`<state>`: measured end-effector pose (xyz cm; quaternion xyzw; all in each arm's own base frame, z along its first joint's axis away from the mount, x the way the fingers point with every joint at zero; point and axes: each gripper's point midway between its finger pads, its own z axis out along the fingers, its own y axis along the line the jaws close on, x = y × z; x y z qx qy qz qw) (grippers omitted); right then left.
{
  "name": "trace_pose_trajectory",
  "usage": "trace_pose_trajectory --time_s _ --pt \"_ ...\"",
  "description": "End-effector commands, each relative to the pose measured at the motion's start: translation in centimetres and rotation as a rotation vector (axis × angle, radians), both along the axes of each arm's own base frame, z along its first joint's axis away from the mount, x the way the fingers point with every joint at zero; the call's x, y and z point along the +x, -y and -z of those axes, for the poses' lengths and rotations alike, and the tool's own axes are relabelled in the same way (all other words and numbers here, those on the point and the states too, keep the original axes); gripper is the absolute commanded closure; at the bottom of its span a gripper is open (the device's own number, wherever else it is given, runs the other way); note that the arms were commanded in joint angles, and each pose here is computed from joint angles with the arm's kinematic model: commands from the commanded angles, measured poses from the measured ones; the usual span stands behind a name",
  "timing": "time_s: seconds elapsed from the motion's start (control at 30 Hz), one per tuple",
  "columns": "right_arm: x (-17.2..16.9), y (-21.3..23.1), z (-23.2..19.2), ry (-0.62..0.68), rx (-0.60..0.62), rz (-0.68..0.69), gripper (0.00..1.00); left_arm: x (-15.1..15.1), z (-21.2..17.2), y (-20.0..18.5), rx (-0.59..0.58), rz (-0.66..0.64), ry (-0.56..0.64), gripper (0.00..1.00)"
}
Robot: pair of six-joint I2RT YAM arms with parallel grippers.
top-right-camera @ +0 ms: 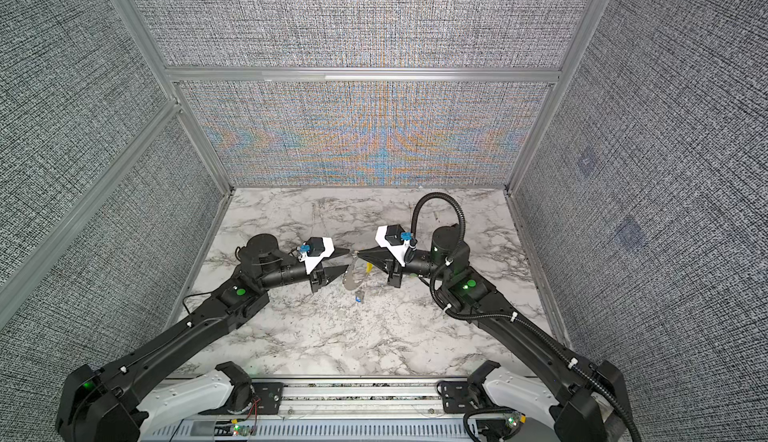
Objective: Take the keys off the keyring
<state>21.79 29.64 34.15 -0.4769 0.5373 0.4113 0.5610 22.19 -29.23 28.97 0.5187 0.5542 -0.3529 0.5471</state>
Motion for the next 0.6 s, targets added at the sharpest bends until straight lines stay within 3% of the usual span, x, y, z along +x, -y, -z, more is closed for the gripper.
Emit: trace_pose_trajectory --time_s 0.0,0.27,0.57 --pt "-0.8 -0.1 -0.2 0.013 -0.01 -0.054 1.0 -1.0 0.6 0.0 0.044 0.09 -0.018 0.61" --pt "-0.3 -0.3 -0.1 0.013 -0.011 -0.044 1.0 -0.9 0.4 0.5 0.05 0.131 -0.03 0.59" --pt "0.0 -0.5 -0.5 0.01 0.016 -0.042 1.0 -0.6 -0.5 1.0 -0.041 0.123 -0.03 0.6"
